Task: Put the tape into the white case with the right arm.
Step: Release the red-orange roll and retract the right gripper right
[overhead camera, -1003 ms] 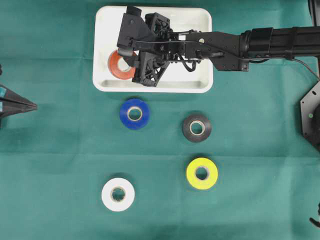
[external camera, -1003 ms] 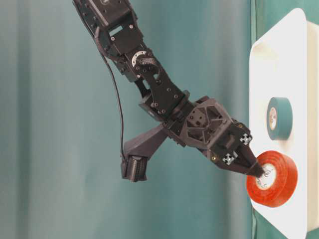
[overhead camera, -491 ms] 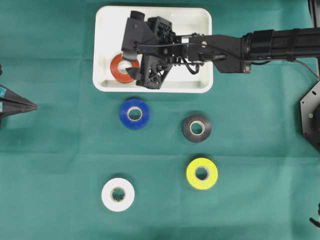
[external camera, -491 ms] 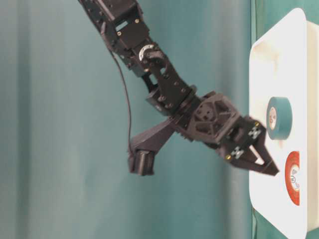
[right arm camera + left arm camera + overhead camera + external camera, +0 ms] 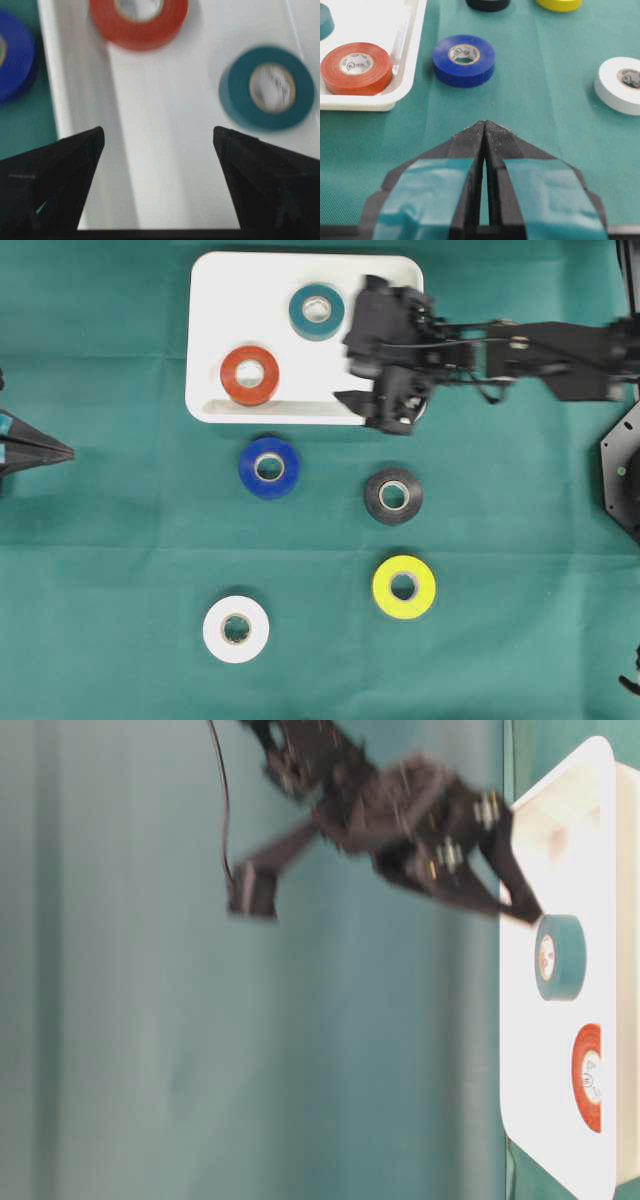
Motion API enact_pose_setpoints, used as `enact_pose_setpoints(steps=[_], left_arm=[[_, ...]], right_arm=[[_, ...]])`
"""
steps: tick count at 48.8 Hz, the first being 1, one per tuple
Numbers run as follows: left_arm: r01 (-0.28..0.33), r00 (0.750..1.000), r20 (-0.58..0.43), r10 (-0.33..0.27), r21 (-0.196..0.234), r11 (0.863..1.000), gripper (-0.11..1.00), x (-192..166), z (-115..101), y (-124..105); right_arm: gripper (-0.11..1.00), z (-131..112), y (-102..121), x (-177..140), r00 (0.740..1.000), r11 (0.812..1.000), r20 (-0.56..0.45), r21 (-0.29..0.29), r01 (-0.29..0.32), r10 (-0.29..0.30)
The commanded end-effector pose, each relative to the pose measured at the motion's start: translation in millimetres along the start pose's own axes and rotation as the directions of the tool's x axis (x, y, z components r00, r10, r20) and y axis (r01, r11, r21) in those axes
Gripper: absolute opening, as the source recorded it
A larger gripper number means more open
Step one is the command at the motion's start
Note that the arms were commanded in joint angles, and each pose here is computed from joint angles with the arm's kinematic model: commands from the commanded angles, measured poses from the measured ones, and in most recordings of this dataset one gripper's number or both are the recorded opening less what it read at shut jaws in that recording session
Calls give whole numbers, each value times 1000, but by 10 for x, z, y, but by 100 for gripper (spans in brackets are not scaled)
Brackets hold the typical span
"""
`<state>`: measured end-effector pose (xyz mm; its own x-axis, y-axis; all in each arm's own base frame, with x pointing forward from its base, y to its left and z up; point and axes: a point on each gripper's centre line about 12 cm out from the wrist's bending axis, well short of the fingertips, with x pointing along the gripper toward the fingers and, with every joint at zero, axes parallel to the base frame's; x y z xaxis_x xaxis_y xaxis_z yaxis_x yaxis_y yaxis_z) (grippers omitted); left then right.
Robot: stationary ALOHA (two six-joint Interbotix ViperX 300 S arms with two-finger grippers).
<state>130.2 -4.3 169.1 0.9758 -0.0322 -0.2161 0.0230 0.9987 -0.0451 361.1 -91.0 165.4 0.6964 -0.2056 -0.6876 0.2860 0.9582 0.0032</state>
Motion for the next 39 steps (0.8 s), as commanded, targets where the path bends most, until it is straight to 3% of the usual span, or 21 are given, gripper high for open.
enact_pose_setpoints(steps=[1, 20, 39], left_arm=[[-3, 1000, 14, 3, -2, 1000, 0, 4, 49, 2], [-3, 1000, 14, 3, -4, 1000, 0, 4, 49, 2], [-3, 1000, 14, 3, -4, 1000, 0, 4, 49, 2]], right_arm=[[62, -19, 5, -224, 998, 1000, 57, 0, -14, 14], [61, -671, 12, -796, 987, 998, 147, -4, -66, 66], [61, -1000, -12, -1072, 982, 998, 176, -2, -67, 67]])
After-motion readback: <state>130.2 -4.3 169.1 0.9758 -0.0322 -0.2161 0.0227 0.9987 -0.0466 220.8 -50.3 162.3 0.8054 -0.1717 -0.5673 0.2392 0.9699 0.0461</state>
